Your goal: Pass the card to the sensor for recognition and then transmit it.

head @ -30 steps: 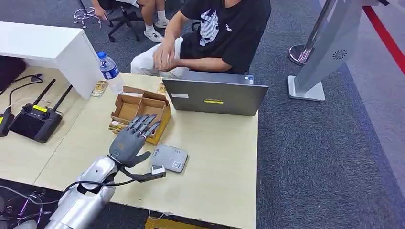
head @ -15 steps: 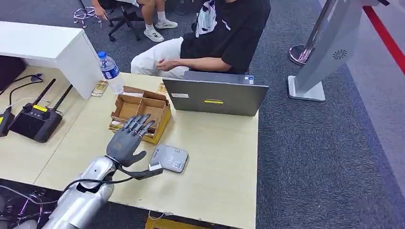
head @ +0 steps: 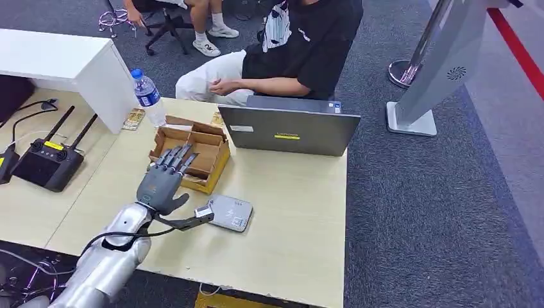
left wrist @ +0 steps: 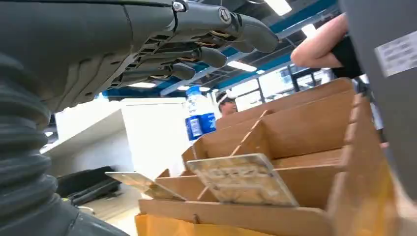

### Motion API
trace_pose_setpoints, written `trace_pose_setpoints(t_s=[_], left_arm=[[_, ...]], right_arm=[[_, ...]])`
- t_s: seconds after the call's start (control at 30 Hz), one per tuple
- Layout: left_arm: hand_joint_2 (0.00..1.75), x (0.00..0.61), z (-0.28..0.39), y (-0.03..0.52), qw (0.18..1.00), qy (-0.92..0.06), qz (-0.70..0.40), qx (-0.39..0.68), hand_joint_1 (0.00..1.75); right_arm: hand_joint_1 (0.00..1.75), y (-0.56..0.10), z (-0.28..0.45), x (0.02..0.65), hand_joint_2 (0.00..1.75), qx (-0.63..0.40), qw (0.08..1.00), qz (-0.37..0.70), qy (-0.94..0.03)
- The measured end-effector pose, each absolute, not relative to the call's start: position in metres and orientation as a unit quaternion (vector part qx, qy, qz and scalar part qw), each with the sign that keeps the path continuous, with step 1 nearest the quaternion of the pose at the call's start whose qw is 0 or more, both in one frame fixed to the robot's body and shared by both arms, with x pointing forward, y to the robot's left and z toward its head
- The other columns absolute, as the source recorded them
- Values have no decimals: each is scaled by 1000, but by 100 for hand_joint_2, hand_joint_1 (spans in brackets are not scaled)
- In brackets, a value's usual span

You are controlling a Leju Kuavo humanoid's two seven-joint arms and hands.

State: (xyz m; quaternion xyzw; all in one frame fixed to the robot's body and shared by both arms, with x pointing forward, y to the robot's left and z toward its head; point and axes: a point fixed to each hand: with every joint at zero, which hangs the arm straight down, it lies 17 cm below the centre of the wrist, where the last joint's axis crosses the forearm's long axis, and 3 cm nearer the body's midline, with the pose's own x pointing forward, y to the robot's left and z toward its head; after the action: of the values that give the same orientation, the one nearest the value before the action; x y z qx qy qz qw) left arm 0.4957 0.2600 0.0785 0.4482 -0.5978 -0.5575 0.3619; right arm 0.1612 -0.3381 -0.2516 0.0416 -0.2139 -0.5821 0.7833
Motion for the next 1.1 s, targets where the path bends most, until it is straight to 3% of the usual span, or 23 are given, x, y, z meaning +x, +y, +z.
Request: trace_pose_setpoints(t_s=[0.5, 0.97, 1.0, 1.03, 1.07, 1.1], left_arm=[[175, 500, 63, 285, 388, -583, -550, 455, 0], [175, 497, 63, 270, 379, -600, -551, 439, 0], [175, 497, 62, 270, 379, -600, -551, 438, 16], [175, 497, 62, 270, 380, -601, -551, 437, 150], [175, 497, 61, 269, 381, -601, -551, 436, 175], [175, 497, 61, 268, 382, -601, -551, 435, 175]], right_arm=[[0, -337, -252, 161, 175, 40, 788, -577, -212], [0, -337, -252, 162, 175, 41, 789, -575, -212], [0, -337, -252, 162, 175, 41, 789, -575, -212], [0, -337, -252, 162, 175, 41, 789, -575, -212], [0, -337, -252, 162, 175, 41, 789, -575, -212], [0, -336, -252, 162, 175, 41, 789, -575, -212]])
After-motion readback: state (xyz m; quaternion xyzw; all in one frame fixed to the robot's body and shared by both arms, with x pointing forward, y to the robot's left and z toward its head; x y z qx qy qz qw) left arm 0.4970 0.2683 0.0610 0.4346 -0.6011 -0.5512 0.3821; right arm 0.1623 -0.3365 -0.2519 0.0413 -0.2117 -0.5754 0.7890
